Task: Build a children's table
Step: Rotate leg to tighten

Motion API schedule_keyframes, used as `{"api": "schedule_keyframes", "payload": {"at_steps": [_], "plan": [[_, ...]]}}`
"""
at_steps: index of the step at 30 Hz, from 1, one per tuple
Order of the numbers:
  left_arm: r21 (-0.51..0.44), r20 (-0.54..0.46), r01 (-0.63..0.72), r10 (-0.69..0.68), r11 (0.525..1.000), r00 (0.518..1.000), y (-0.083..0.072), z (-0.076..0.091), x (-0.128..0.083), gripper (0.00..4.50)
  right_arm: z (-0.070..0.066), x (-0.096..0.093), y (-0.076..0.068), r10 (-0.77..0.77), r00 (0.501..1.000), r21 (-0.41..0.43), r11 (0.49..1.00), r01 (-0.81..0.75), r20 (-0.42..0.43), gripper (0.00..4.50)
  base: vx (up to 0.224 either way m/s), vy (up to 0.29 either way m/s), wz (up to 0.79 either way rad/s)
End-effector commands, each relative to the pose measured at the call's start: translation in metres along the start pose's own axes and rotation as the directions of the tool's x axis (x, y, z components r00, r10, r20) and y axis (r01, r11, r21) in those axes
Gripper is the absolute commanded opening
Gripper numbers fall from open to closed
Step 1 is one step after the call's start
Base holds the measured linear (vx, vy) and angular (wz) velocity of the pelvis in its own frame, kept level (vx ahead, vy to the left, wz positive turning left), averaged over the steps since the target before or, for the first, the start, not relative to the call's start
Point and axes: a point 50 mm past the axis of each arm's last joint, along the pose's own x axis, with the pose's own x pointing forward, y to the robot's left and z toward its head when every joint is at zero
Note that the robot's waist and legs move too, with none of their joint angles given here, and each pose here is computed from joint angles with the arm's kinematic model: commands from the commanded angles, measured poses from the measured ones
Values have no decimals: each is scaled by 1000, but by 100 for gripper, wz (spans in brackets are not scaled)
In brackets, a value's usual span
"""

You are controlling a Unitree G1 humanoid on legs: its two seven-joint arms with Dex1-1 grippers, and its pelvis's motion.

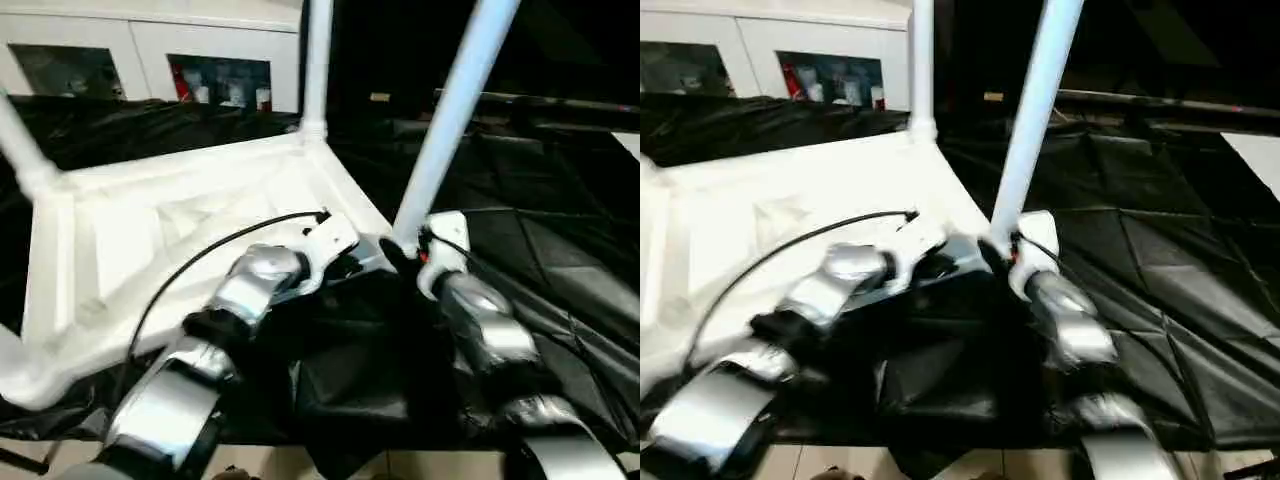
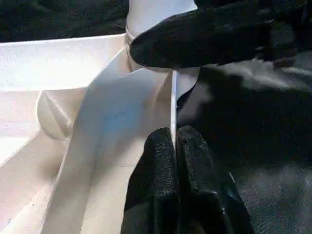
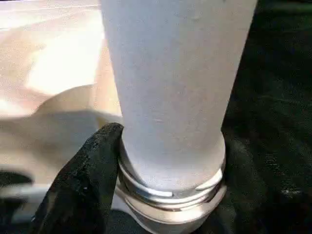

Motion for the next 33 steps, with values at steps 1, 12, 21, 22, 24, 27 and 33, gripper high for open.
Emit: {"api": "schedule_keyframes", "payload": {"at_steps": [1,12,21,22,24,27,33], "plan": [[15,24,50,-50,999,998,-17,10,15,0,-26,2,25,74,990,-56,995,-82,-122,312,0,0,0],[45,17,153,-154,987,988,-1,-10,-14,0,1,-14,-9,326,944,-247,911,-330,-58,359,0,0,0],[84,35,356,-359,931,933,-2,-22,-44,0,1,-43,-24,589,793,-252,752,-609,-158,359,0,0,0],[81,36,389,-393,918,919,-3,-24,-49,0,1,-46,-24,611,774,-251,733,-633,-169,359,0,0,0],[76,35,425,-428,902,903,-4,-26,-56,0,1,-51,-24,642,744,-251,701,-668,-186,359,0,0,0],[79,25,422,-425,903,905,-2,-28,-60,0,-3,-53,-24,660,718,-246,675,-696,-219,359,0,0,0],[82,23,415,-418,906,908,-1,-28,-63,0,-5,-55,-20,681,701,-219,665,-714,-213,314,0,0,0]]}}
